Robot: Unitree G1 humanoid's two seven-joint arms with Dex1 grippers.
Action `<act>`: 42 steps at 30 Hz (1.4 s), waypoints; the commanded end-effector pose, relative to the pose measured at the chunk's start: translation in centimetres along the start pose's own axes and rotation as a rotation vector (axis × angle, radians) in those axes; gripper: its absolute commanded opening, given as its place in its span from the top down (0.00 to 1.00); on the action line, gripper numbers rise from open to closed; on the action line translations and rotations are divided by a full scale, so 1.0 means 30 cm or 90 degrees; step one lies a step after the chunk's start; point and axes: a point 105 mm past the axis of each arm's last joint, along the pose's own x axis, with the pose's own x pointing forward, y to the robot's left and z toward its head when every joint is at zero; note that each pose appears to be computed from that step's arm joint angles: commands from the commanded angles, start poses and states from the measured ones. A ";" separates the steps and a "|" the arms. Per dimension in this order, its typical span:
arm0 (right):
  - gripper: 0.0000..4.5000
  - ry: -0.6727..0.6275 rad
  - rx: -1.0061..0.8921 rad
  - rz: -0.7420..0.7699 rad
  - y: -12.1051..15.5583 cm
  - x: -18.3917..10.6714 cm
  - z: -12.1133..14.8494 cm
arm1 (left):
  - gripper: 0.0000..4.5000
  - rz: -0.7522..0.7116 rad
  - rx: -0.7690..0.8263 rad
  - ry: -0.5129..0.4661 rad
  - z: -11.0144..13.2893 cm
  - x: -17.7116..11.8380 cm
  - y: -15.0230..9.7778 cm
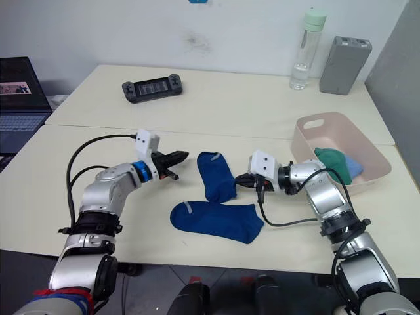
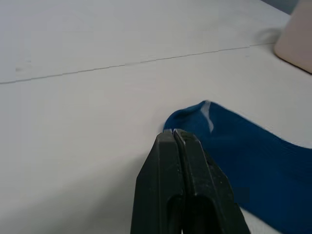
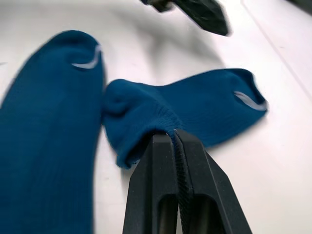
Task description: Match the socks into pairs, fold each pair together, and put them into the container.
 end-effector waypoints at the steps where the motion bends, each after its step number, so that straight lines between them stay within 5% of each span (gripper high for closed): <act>1: 1.00 -0.026 -0.023 -0.008 -0.019 -0.017 0.049 | 0.80 -0.029 0.071 0.007 0.049 0.038 0.000; 6: 1.00 -0.025 -0.024 -0.009 -0.013 -0.016 0.051 | 0.44 0.002 0.122 0.051 0.033 0.078 0.039; 16: 1.00 -0.031 -0.021 -0.016 0.000 -0.006 0.063 | 0.44 0.019 0.123 0.131 -0.053 0.116 0.043; 19: 1.00 -0.032 -0.020 -0.015 0.004 -0.003 0.066 | 0.56 0.003 0.101 0.118 -0.050 0.123 0.029; 25: 1.00 -0.032 -0.021 -0.010 0.012 0.000 0.067 | 0.99 -0.037 0.064 0.091 -0.041 0.130 0.001; 35: 1.00 -0.030 -0.017 -0.034 -0.041 -0.037 0.064 | 1.00 -0.019 -0.051 -0.032 0.045 0.042 0.042; 42: 1.00 -0.080 0.084 -0.016 -0.096 -0.066 0.086 | 1.00 -0.027 -0.170 -0.066 0.019 -0.138 -0.145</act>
